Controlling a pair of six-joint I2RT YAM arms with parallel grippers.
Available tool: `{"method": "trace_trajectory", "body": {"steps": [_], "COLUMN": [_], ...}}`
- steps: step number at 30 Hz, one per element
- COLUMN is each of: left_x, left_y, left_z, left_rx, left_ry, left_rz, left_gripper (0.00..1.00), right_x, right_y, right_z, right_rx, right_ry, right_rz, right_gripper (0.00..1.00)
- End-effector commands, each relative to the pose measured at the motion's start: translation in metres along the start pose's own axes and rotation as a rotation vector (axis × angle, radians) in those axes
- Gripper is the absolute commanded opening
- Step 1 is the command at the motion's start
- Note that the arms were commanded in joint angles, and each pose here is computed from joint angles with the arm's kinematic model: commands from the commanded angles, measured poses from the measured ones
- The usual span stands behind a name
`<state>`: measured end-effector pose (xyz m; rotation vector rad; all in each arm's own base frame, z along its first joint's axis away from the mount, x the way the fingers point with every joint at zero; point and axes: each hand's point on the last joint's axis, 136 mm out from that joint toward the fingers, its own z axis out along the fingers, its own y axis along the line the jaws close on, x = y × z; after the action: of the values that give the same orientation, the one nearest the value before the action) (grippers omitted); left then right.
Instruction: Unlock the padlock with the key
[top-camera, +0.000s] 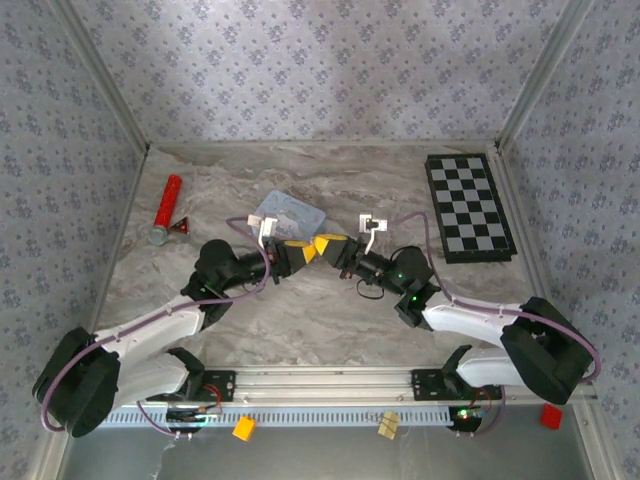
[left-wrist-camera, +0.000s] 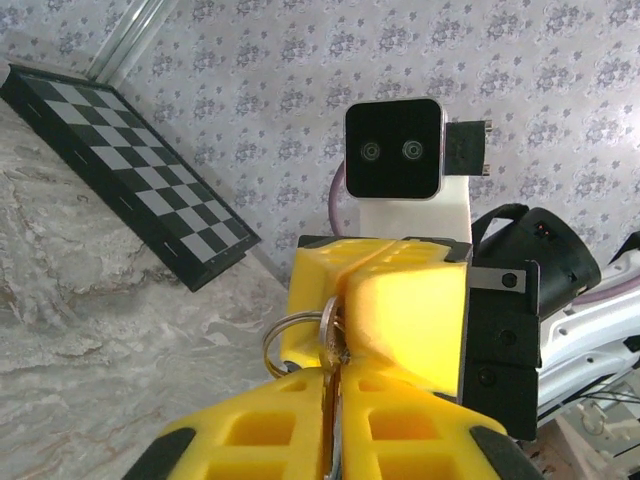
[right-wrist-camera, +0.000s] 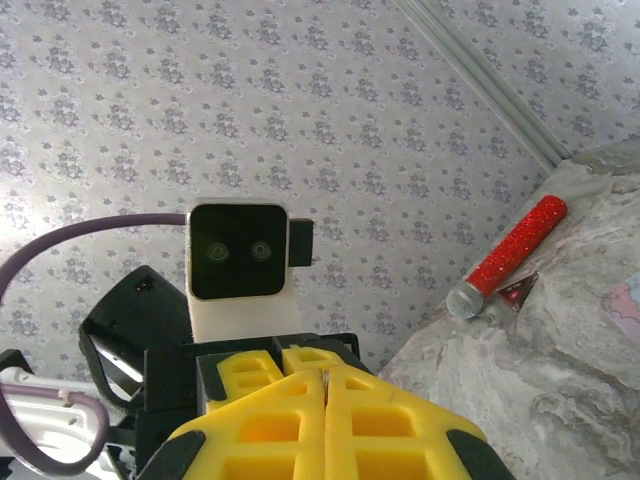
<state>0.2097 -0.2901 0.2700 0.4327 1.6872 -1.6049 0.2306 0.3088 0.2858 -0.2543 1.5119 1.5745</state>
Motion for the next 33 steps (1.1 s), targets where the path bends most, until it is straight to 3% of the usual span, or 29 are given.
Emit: {"method": "trace_trajectory", "body": {"steps": [1, 5, 8, 12, 16, 22, 27, 33], "left_x": [-0.007, -0.003, 0.005, 0.020, 0.037, 0.055, 0.067, 0.070], "left_y": [-0.017, -0.013, -0.003, 0.008, -0.012, -0.027, -0.032, -0.039], "left_z": [0.002, -0.005, -0.014, -0.028, -0.036, -0.042, -0.036, -0.027], "left_rx": [0.020, -0.099, -0.257, -0.428, -0.404, -0.352, -0.295, -0.247], "left_ry": [0.033, 0.144, 0.328, 0.604, 0.823, 1.081, 1.213, 1.234], "left_rz": [0.076, 0.156, 0.218, 0.260, 0.342, 0.526, 0.572, 0.591], "left_gripper": [0.07, 0.00, 0.00, 0.00, 0.00, 0.00, 0.00, 0.00], "right_x": [-0.005, -0.005, -0.006, -0.006, 0.006, 0.030, 0.057, 0.066], "right_y": [0.003, -0.005, -0.019, -0.017, 0.009, 0.025, 0.039, 0.045], "right_z": [-0.006, -0.021, -0.043, -0.068, -0.076, -0.076, -0.071, -0.069], "right_rx": [0.008, 0.047, 0.106, 0.087, -0.065, -0.198, -0.297, -0.330], "right_ry": [-0.018, 0.042, 0.123, 0.171, 0.186, 0.256, 0.359, 0.383], "right_rz": [-0.062, -0.123, -0.214, -0.351, -0.489, -0.514, -0.523, -0.522], "right_gripper": [0.00, 0.34, 0.44, 0.47, 0.48, 0.47, 0.46, 0.45]}}
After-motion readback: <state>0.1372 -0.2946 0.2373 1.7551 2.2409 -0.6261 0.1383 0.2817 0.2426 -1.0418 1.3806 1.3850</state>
